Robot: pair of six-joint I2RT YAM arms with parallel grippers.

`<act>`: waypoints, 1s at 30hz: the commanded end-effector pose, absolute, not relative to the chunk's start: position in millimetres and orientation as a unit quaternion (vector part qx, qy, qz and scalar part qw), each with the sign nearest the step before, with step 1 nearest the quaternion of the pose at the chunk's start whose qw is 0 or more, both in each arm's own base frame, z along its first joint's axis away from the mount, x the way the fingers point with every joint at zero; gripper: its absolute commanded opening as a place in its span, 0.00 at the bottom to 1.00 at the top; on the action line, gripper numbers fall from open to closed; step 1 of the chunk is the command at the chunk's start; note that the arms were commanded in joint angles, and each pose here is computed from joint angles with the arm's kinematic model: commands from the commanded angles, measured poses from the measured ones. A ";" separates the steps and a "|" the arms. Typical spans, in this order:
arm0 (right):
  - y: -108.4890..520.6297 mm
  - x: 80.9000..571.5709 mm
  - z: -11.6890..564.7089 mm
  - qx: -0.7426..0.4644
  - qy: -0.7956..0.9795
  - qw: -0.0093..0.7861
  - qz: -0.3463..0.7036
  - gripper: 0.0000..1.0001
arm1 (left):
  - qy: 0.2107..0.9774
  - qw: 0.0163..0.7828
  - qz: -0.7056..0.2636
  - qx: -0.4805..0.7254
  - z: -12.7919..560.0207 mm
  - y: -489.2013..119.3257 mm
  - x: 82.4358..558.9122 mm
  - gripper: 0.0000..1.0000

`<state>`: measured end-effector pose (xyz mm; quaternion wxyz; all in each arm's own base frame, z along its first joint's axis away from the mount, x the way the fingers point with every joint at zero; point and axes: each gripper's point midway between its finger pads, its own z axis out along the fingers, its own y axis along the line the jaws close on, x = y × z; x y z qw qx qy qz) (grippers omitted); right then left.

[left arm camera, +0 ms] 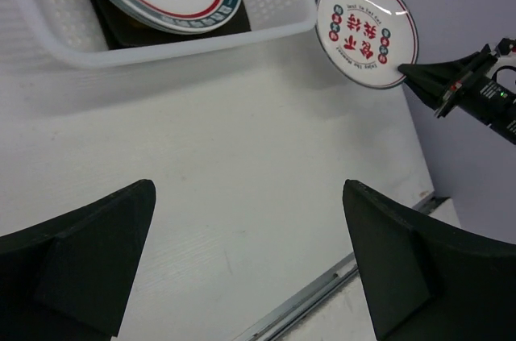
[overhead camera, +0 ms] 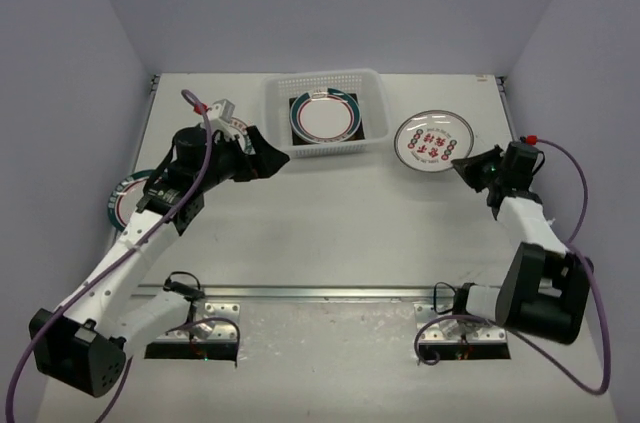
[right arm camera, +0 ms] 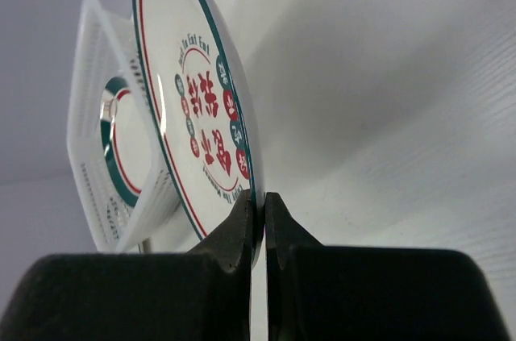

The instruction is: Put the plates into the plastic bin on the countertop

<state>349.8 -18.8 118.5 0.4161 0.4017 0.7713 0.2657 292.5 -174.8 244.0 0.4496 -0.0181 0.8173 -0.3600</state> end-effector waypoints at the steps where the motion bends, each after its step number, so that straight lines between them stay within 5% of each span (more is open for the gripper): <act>1: 22.7 319.3 158.1 0.248 0.805 0.437 0.317 0.00 | 0.775 0.432 -0.457 0.063 274.2 -242.1 302.9 1.00; 8: 109.5 277.8 218.7 0.047 0.769 0.385 0.509 0.00 | 0.777 0.402 -0.476 0.090 265.9 -290.7 338.1 0.99; 12: 137.2 265.5 237.2 -0.014 0.753 0.370 0.544 0.00 | 0.778 0.378 -0.492 0.098 259.9 -305.3 345.0 0.87; 14: 143.2 264.5 243.4 -0.017 0.747 0.363 0.556 0.00 | 0.778 0.370 -0.497 0.102 256.5 -310.9 345.0 0.71; 17: 144.7 266.3 249.4 -0.022 0.738 0.371 0.564 0.00 | 0.782 0.373 -0.489 0.102 254.8 -310.4 347.7 0.05; 20: 142.6 273.6 242.9 -0.005 0.742 0.367 0.560 0.05 | 0.792 0.384 -0.466 0.091 253.6 -303.1 355.9 0.00; 21: 141.9 276.1 239.7 0.002 0.745 0.364 0.559 0.16 | 0.794 0.390 -0.458 0.083 254.1 -300.2 359.7 0.00; 22: 139.7 279.9 235.1 0.016 0.749 0.362 0.554 0.39 | 0.798 0.399 -0.447 0.067 255.2 -292.9 367.6 0.00; 23: 133.1 287.3 223.0 0.049 0.762 0.361 0.535 0.79 | 0.800 0.412 -0.435 0.036 257.9 -281.7 380.6 0.00; 24: 124.7 293.2 211.4 0.082 0.775 0.363 0.510 0.99 | 0.800 0.420 -0.427 0.005 260.0 -270.5 392.8 0.00; 30: 83.8 283.8 169.9 0.167 0.804 0.412 0.394 0.99 | 0.808 0.455 -0.343 -0.148 246.3 -182.7 497.2 0.00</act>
